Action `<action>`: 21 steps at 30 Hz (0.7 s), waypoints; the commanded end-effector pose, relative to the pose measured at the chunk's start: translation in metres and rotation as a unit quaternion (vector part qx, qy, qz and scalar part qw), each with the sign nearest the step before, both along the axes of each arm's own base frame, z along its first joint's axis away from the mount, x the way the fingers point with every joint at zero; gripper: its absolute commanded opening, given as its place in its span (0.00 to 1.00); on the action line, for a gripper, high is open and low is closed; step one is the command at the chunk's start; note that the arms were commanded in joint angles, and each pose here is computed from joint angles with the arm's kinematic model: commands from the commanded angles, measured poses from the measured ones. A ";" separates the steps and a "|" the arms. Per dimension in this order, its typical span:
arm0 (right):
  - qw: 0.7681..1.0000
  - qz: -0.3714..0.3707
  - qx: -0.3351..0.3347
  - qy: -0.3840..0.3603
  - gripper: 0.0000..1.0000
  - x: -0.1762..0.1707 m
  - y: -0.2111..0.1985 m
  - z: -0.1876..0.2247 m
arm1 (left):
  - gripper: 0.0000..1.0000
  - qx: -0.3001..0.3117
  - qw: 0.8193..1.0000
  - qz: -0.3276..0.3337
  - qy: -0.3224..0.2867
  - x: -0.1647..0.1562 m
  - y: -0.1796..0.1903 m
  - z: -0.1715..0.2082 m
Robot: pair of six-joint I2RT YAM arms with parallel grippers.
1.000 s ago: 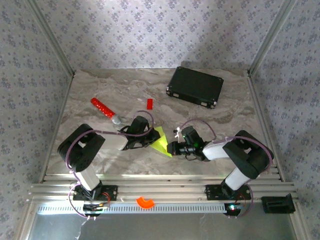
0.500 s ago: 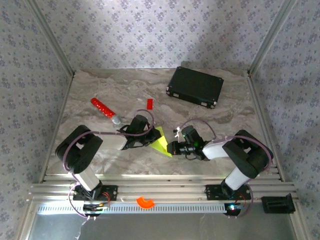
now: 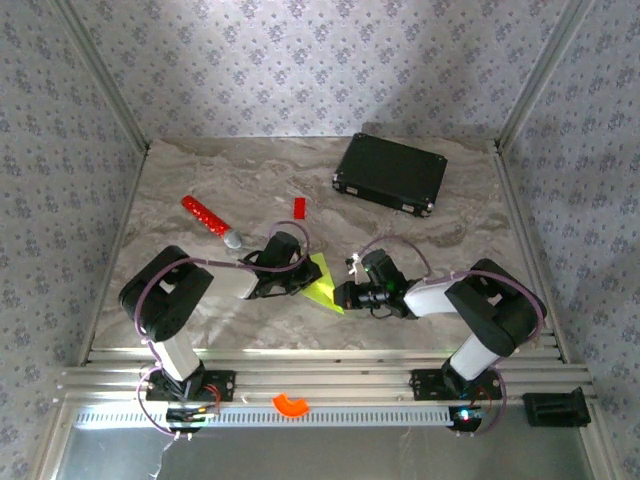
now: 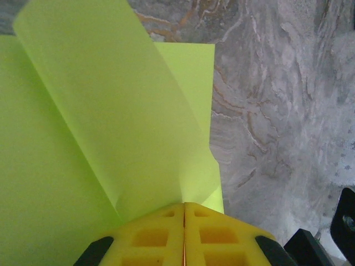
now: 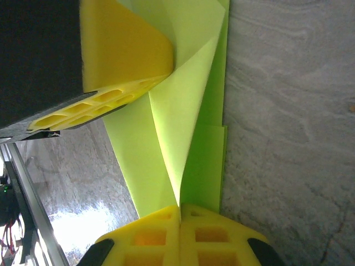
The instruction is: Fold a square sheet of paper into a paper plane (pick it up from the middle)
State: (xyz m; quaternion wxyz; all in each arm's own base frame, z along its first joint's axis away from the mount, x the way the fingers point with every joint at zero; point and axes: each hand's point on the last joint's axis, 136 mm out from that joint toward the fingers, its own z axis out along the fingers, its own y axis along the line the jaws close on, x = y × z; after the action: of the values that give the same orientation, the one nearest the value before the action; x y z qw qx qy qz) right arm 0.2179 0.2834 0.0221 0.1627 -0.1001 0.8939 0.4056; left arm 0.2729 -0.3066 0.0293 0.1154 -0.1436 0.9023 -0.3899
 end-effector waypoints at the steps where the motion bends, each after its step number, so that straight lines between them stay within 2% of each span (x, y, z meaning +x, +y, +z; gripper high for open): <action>1: 0.998 0.016 -0.050 0.046 0.00 -0.019 -0.010 -0.031 | 0.08 0.025 1.000 0.014 0.005 0.001 0.007 -0.005; 11: 0.997 0.018 -0.050 0.050 0.00 -0.019 -0.009 -0.031 | 0.08 0.043 0.999 0.016 0.015 -0.001 0.011 -0.014; 21: 0.998 0.018 -0.035 0.048 0.04 -0.016 -0.004 -0.018 | 0.07 0.084 0.996 0.016 0.034 -0.010 0.025 -0.030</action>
State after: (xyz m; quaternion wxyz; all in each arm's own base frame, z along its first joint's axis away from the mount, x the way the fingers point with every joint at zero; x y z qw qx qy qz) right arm 0.2180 0.2846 0.0221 0.1531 -0.1038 0.8969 0.4018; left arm 0.2720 -0.3019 0.0227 0.1127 -0.1516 0.9120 -0.3640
